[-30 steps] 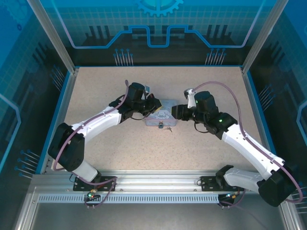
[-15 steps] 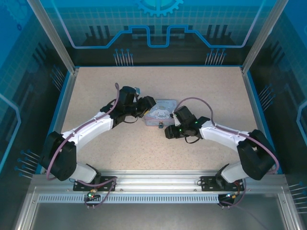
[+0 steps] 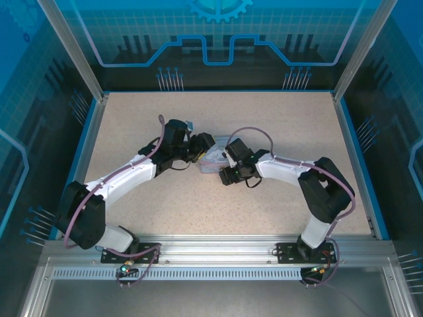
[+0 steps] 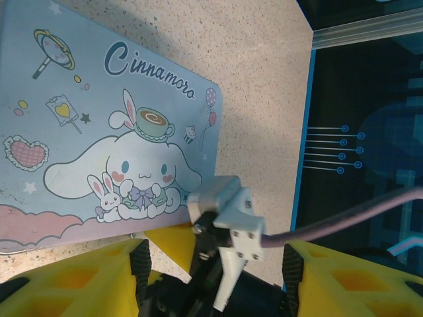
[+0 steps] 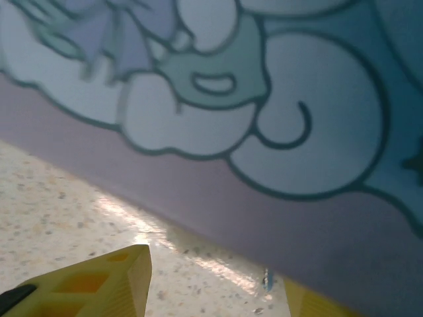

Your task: Unlock the padlock with the key

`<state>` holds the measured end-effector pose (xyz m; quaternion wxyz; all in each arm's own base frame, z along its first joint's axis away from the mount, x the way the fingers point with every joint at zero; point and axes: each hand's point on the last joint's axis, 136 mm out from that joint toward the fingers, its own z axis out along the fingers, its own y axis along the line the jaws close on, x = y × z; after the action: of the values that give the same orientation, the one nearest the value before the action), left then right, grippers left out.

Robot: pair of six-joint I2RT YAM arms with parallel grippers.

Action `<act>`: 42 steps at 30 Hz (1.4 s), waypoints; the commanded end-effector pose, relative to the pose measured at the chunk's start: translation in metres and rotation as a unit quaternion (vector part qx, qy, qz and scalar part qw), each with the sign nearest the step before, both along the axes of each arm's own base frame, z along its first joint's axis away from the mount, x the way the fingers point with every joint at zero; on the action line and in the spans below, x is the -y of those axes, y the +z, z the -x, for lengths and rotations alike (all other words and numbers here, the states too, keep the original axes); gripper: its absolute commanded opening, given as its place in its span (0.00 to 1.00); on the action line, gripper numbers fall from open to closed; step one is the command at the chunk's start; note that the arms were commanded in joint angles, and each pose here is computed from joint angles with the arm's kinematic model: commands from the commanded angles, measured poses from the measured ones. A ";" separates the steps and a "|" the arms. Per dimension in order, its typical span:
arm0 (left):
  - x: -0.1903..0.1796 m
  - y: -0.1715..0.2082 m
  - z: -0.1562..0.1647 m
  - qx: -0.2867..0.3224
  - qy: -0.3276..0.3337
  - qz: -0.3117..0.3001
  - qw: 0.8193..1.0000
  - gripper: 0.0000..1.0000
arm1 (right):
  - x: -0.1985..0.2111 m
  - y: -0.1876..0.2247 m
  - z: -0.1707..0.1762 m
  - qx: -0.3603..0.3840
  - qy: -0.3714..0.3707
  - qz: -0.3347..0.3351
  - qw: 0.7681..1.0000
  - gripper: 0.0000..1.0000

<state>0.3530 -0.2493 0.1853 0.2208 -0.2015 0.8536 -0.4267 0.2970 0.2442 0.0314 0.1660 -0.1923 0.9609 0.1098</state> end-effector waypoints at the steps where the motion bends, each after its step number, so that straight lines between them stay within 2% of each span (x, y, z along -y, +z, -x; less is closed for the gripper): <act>1: 0.000 0.003 -0.005 0.007 0.005 0.009 1.000 0.57 | 0.002 -0.008 0.000 -0.001 0.020 0.032 0.999 0.56; 10: 0.003 0.001 -0.009 0.004 0.003 0.014 1.000 0.57 | -0.001 -0.023 -0.008 -0.002 0.032 0.057 0.998 0.55; 14: 0.003 0.002 -0.010 0.004 0.005 0.017 1.000 0.58 | -0.003 -0.029 -0.006 -0.003 0.044 0.069 0.997 0.48; 20: 0.003 0.003 -0.010 0.003 0.005 0.019 1.000 0.58 | -0.004 -0.037 0.001 -0.010 0.055 0.076 0.995 0.26; 24: 0.002 0.004 -0.008 0.004 0.005 0.018 1.000 0.58 | -0.004 -0.038 0.007 -0.017 0.060 0.074 0.995 0.02; 25: 0.001 0.004 -0.008 0.004 0.005 0.018 1.000 0.58 | -0.004 -0.038 0.009 -0.019 0.061 0.071 0.995 0.00; 42: 0.000 -0.006 0.004 -0.013 -0.002 0.020 1.000 0.59 | 0.003 0.033 0.040 0.000 0.025 -0.053 0.998 0.00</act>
<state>0.3552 -0.2514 0.1796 0.2158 -0.2067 0.8507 -0.4325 0.2642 0.2411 0.0548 0.1784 -0.2248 0.9479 0.1382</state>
